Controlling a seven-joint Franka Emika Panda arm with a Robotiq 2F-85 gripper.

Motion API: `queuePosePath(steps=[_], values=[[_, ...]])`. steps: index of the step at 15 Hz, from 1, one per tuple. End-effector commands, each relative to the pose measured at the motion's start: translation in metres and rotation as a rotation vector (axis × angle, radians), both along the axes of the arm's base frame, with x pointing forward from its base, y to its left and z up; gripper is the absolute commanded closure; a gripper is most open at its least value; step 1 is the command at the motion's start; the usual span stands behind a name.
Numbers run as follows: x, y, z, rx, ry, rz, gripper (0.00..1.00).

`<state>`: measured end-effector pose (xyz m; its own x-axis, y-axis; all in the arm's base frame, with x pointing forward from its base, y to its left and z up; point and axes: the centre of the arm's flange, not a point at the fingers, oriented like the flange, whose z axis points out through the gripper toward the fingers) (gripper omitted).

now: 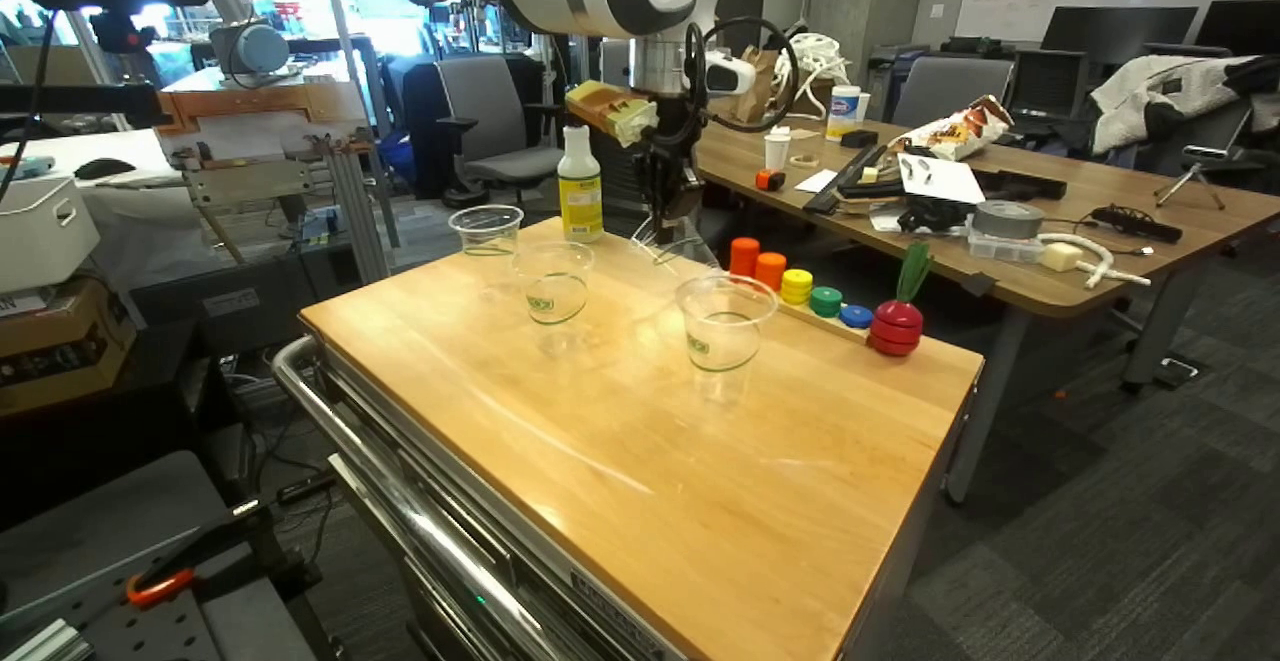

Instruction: Put the cups one inside the other

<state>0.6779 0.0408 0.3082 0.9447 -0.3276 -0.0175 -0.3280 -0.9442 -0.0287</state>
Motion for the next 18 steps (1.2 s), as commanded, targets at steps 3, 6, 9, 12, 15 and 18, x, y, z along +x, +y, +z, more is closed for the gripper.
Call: queuePosePath(steps=[3,6,9,12,15,18], values=[[0.001,-0.020,0.024,0.219,0.204,-0.124,0.93],[-0.007,-0.036,0.041,0.353,0.275,-0.182,0.93],[-0.016,-0.053,0.063,0.480,0.273,-0.214,0.93],[-0.029,-0.072,0.096,0.596,0.217,-0.248,0.93],[-0.046,-0.089,0.129,0.688,0.150,-0.260,0.93],[-0.070,-0.102,0.159,0.746,0.111,-0.271,0.93]])
